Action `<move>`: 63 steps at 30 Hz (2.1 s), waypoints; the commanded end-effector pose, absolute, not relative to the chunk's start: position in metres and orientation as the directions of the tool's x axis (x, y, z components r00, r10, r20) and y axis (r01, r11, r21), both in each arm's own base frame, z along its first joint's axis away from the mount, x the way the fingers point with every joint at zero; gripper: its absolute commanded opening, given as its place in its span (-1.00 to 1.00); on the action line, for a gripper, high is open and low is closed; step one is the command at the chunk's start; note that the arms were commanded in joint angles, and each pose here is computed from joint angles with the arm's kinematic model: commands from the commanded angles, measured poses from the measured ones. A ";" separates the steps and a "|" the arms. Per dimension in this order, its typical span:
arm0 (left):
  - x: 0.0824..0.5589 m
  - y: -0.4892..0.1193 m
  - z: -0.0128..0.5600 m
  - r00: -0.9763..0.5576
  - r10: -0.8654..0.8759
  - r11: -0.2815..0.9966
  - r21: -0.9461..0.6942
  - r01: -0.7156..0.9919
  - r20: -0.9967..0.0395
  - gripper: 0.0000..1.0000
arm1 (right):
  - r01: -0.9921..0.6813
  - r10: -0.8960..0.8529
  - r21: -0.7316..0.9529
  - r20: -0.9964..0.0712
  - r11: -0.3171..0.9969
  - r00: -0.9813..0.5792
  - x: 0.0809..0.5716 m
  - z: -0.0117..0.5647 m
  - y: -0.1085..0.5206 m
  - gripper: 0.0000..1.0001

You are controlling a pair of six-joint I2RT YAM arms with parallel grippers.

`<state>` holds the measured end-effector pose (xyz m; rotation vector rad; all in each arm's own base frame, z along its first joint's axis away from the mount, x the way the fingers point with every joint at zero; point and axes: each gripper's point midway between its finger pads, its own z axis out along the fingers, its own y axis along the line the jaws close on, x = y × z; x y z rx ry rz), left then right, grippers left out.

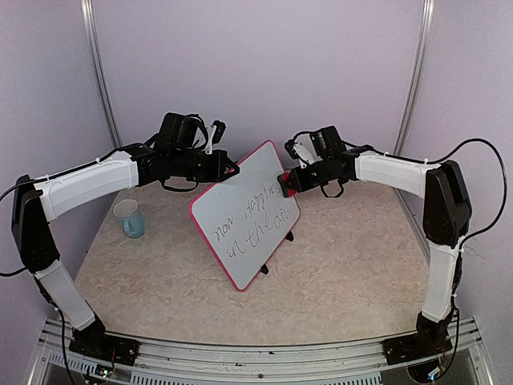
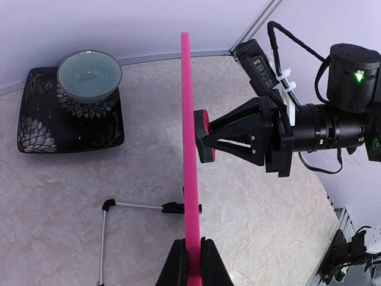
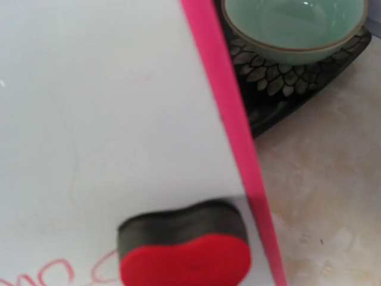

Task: Erase the whiteboard
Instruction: Erase the whiteboard at the center of the board.

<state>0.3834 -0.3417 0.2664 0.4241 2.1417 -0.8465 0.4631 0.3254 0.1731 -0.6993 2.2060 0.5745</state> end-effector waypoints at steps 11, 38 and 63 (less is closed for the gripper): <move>0.347 -0.370 0.245 -0.663 0.155 0.615 -0.453 0.645 -0.733 -1.00 | -0.688 -0.244 0.182 -0.847 0.703 -0.473 0.476 0.250 0.348 -1.00; 0.351 -0.370 0.244 -0.670 0.125 0.621 -0.469 0.628 -0.731 -1.00 | -0.888 -0.295 0.146 -0.909 0.436 -0.294 0.335 0.241 0.459 -1.00; 0.350 -0.367 0.246 -0.665 0.119 0.626 -0.464 0.626 -0.737 -1.00 | -0.982 -0.331 0.074 -0.935 0.173 -0.129 0.228 0.231 0.533 -1.00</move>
